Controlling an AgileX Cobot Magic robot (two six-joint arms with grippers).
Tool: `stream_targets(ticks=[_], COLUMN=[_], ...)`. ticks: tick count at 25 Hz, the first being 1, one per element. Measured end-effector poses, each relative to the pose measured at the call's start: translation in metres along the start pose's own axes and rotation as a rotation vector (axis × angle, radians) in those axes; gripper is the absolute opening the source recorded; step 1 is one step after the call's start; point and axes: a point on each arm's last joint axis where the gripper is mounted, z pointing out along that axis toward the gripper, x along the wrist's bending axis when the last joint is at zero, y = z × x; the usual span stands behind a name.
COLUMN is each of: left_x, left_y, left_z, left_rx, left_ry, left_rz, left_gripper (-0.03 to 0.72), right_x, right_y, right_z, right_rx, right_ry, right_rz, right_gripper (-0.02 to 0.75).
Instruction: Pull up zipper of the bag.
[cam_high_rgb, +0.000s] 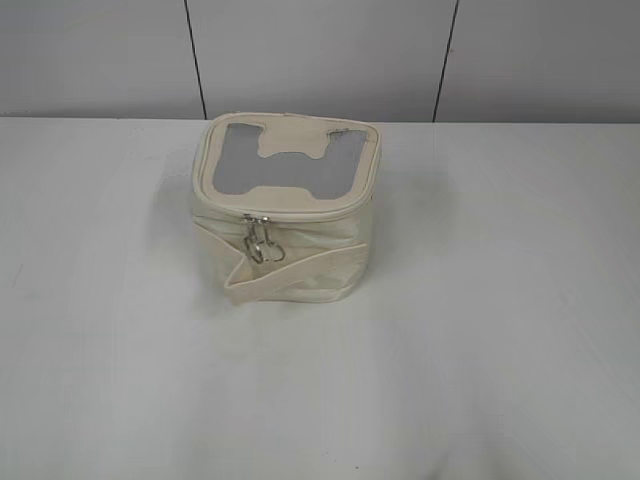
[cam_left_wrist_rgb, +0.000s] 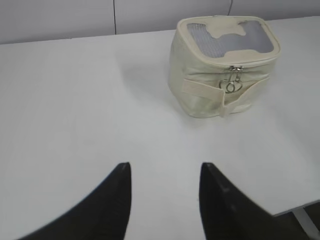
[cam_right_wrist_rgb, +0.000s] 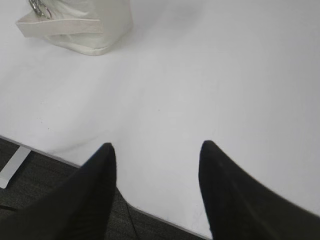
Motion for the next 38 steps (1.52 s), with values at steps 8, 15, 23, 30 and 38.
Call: stream_targets(ticks=[8, 15, 23, 30, 38], left_x=[-0.0012, -0.0015, -0.0040, -0.0049, -0.0048], left_y=[-0.0040, -0.0043, -0.0043, -0.0042, -0.0042], left_z=[-0.0017, -0.0018, -0.0011, -0.0008, -0.0008], left_rx=[-0.025, -0.025, -0.033, -0.036, -0.035], left_ry=[-0.016, -0.019, 0.203, 0.287, 0.279], left_rz=[0.023, 0.021, -0.082, -0.121, -0.116], left_gripper=[0.317, 0.293, 0.290, 0.262, 0.258], right_x=[-0.0015, -0.0016, -0.0010, -0.0007, -0.0007], right_y=[-0.0004, -0.0003, 0.0003, 0.0009, 0.0009], right_z=[0.0024, 0.0024, 0.0038, 0.0049, 0.0049], right_rx=[-0.012, -0.013, -0.016, -0.018, -0.018], right_ry=[-0.015, -0.016, -0.159, -0.270, -0.271], right_rz=[0.005, 0.006, 0.076, 0.131, 0.132], right_gripper=[0.387, 0.352, 0.347, 0.347, 0.347])
